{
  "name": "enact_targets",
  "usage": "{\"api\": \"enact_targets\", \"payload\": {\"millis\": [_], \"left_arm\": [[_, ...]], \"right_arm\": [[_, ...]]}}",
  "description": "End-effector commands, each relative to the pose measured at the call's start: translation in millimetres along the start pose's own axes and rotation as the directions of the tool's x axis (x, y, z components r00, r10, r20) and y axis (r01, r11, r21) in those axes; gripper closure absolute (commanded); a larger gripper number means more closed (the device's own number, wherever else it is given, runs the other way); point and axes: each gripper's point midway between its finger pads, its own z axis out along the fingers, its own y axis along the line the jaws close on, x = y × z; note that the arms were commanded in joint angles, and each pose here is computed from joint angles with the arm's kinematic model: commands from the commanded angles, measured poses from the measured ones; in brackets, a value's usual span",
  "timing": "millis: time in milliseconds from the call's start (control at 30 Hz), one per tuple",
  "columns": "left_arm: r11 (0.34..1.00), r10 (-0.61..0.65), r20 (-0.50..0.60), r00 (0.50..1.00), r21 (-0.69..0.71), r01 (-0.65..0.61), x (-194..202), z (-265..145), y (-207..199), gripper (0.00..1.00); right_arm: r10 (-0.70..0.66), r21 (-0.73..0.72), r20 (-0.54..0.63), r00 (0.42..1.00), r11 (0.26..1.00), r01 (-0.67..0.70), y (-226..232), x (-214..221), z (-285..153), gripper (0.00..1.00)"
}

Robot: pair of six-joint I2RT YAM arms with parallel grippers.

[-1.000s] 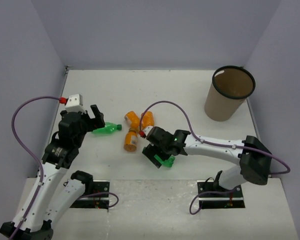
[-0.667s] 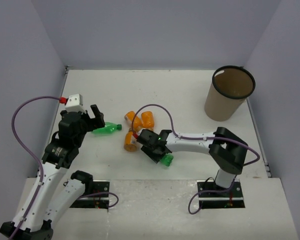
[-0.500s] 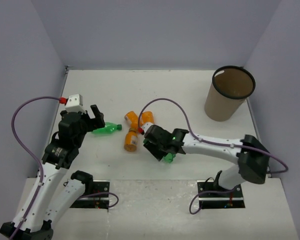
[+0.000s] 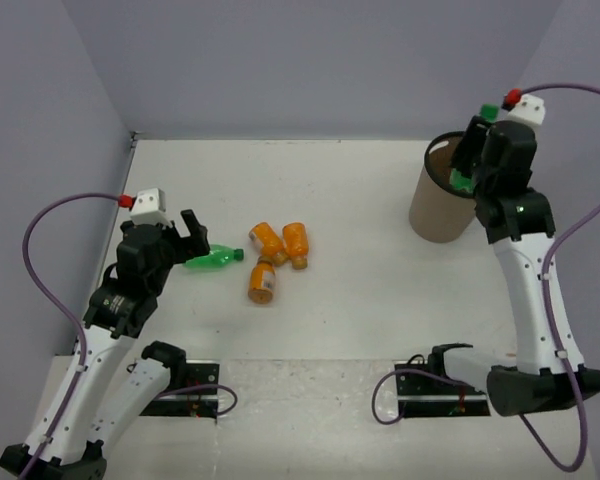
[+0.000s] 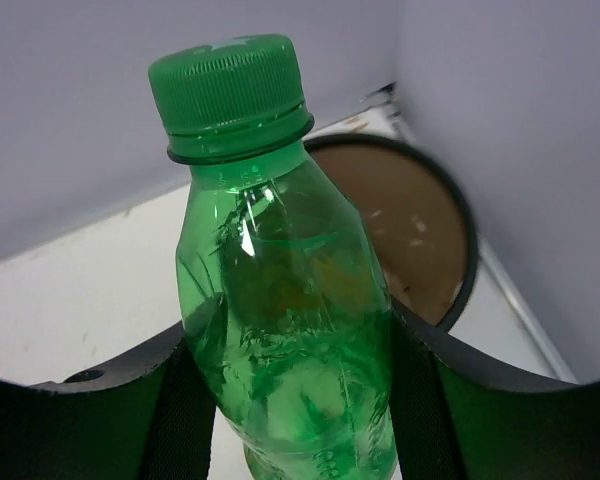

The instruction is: Put the plastic bottles in the bin

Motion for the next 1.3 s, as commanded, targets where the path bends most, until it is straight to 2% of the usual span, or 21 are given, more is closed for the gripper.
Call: {"api": "enact_targets", "payload": {"millis": [0,133,233,267,367,533,600,700,767,800,833,867,900,933,967,1000,1033,1067,1167,1233,1267], "left_arm": [[1.000,0.011,0.029,1.000,0.016,-0.011,-6,2,-4,0.00],[1.000,0.012,0.027,1.000,0.021,-0.013,-6,2,-4,0.00],[1.000,0.015,0.024,1.000,0.023,-0.015,-5,3,-5,0.00],[1.000,0.017,0.021,1.000,0.022,-0.018,-5,4,-5,0.00],[1.000,0.017,0.022,1.000,0.006,-0.017,-5,5,-2,0.00],[0.999,0.007,0.009,1.000,-0.049,-0.007,-4,9,5,0.00],[0.995,0.000,-0.008,1.000,-0.096,-0.001,-2,11,11,0.00],[0.986,-0.082,-0.023,0.996,-0.145,0.078,-7,11,12,0.00],[0.969,-0.142,-0.074,0.987,-0.214,0.123,1,10,18,0.00],[0.945,-0.246,-0.038,0.969,-0.232,0.231,-9,8,14,0.00],[0.909,-0.305,-0.064,0.950,-0.316,0.271,4,5,23,0.00],[0.867,-0.378,-0.046,0.925,-0.366,0.337,8,2,28,0.00],[0.800,-0.491,-0.008,0.871,-0.400,0.447,11,2,27,0.00],[0.764,-0.534,-0.022,0.845,-0.441,0.472,24,0,30,0.00],[0.725,-0.591,-0.019,0.806,-0.452,0.520,32,0,27,0.00],[0.671,-0.656,0.005,0.755,-0.454,0.586,36,1,25,0.00],[0.657,-0.680,0.012,0.734,-0.434,0.616,44,7,23,0.00],[0.609,-0.731,0.028,0.682,-0.425,0.670,49,11,19,0.00],[0.562,-0.768,0.035,0.640,-0.444,0.698,64,25,17,0.00],[0.508,-0.772,0.030,0.635,-0.570,0.646,82,26,25,0.00],[0.470,-0.787,0.047,0.615,-0.600,0.647,86,27,26,0.00]], "right_arm": [[0.091,0.151,0.063,0.994,0.983,-0.100,-37,-37,35,0.68],[0.073,0.231,0.024,0.997,0.970,-0.076,-54,-38,68,0.58],[0.051,0.226,-0.024,0.998,0.973,-0.044,-51,-27,88,0.48],[0.048,0.234,-0.040,0.998,0.971,-0.038,-52,-26,89,0.33],[0.060,0.230,-0.059,0.996,0.972,-0.045,-50,-21,91,0.01],[0.094,0.201,-0.013,0.996,0.975,-0.089,-45,-42,68,0.01],[0.109,0.147,0.007,0.994,0.983,-0.109,-36,-55,53,0.01],[0.078,0.045,0.038,0.996,0.996,-0.079,-7,-60,24,0.01],[0.074,0.019,0.069,0.995,0.997,-0.075,-2,-64,3,0.01],[0.056,-0.008,0.059,0.997,0.998,-0.056,6,-55,0,0.01],[0.070,-0.037,0.081,0.994,0.997,-0.067,8,-58,-13,0.01],[0.078,-0.128,0.058,0.995,0.989,-0.070,22,-52,-19,0.01],[0.095,-0.171,0.037,0.995,0.981,-0.087,29,-41,-19,0.01],[0.105,-0.232,0.033,0.994,0.968,-0.094,38,-38,-24,0.01],[0.117,-0.344,0.025,0.993,0.934,-0.101,54,-32,-37,0.01],[0.122,-0.381,0.022,0.992,0.919,-0.105,59,-30,-42,0.01],[0.126,-0.422,0.013,0.992,0.900,-0.109,65,-27,-48,0.01],[0.129,-0.446,0.008,0.992,0.888,-0.111,67,-24,-54,0.01],[0.113,-0.489,0.003,0.994,0.867,-0.098,72,-19,-61,0.01],[0.112,-0.498,0.001,0.994,0.862,-0.097,73,-18,-63,0.01],[0.115,-0.504,0.002,0.993,0.858,-0.099,74,-18,-63,0.01]]}}
